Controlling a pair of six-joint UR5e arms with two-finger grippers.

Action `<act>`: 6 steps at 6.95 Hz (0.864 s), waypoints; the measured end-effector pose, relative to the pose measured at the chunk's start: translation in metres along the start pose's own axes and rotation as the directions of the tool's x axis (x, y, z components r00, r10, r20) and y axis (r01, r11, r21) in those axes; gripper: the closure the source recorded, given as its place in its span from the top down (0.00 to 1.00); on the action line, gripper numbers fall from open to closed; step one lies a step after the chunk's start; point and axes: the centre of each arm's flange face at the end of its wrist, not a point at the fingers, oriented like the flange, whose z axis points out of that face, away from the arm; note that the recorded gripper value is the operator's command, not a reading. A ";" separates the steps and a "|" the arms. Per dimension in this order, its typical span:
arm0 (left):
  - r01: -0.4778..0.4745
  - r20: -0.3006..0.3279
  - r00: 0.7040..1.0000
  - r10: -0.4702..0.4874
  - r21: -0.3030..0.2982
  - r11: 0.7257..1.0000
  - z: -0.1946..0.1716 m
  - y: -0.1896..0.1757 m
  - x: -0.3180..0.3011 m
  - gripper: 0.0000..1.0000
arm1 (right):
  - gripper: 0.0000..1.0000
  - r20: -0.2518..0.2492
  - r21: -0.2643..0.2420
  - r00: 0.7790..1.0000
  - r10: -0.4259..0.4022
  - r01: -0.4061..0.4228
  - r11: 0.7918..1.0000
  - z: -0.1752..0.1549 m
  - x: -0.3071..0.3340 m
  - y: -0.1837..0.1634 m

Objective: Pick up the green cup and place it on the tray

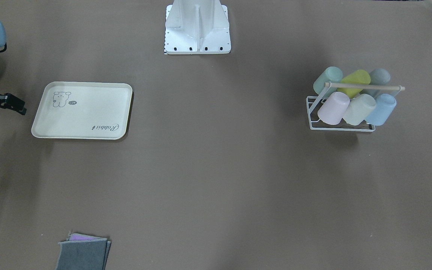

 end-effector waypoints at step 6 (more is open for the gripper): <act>0.108 -0.008 0.994 -0.108 0.004 0.994 0.006 0.001 0.138 0.98 | 0.76 0.026 -0.030 0.998 -0.054 0.055 0.998 0.056 -0.030 0.015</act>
